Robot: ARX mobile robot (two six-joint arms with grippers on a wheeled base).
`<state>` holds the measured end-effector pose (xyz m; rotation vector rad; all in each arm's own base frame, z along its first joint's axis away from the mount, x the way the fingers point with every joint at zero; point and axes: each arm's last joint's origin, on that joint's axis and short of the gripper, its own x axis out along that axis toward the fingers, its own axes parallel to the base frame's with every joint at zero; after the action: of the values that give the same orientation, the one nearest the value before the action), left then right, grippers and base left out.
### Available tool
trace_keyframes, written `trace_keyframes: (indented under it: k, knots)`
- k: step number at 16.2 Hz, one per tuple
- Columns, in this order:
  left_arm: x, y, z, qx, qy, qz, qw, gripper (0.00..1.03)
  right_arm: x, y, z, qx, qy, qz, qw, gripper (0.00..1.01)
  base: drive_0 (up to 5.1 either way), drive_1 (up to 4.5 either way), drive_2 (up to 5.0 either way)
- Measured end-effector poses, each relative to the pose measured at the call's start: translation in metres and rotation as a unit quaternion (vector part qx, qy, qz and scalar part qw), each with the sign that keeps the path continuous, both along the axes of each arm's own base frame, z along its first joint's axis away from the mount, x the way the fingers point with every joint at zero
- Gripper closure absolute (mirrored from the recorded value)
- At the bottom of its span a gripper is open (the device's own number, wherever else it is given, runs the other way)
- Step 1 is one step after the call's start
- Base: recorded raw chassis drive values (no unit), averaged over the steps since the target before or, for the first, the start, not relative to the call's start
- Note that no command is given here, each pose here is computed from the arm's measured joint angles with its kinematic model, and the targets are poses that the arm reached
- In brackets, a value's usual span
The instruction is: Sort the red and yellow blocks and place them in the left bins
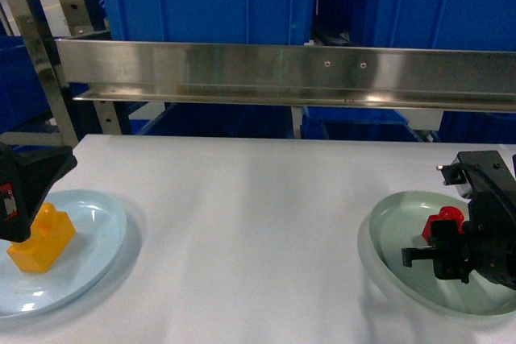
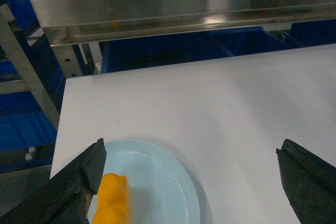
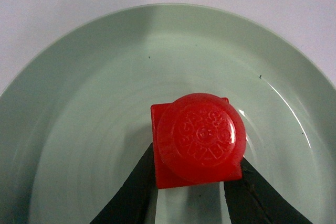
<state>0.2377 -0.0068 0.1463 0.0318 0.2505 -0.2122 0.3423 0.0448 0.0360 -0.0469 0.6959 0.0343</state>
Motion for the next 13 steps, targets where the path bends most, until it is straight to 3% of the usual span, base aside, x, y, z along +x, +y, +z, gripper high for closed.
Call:
trace_keyframes:
  k: [2, 4, 7, 9, 13]
  knots:
    - [0.000, 0.000, 0.000, 0.000, 0.000, 0.000, 1.0000, 0.05, 0.000, 0.000, 0.000, 0.001, -0.003, 0.002, 1.0000, 0.72, 0.0, 0.00, 0.0]
    - [0.000, 0.000, 0.000, 0.000, 0.000, 0.000, 1.0000, 0.05, -0.003, -0.001, 0.008, -0.008, -0.003, 0.005, 0.9999, 0.72, 0.0, 0.00, 0.0]
    - [0.000, 0.000, 0.000, 0.000, 0.000, 0.000, 1.0000, 0.05, 0.006, -0.001, 0.073, -0.028, -0.087, 0.016, 0.9957, 0.72, 0.0, 0.00, 0.0]
    - [0.000, 0.000, 0.000, 0.000, 0.000, 0.000, 1.0000, 0.05, 0.005, -0.008, 0.112, -0.027, -0.132, 0.004, 0.9909, 0.72, 0.0, 0.00, 0.0]
    - [0.000, 0.000, 0.000, 0.000, 0.000, 0.000, 1.0000, 0.05, -0.025, -0.041, 0.145, -0.018, -0.170, -0.045, 0.9843, 0.72, 0.0, 0.00, 0.0]
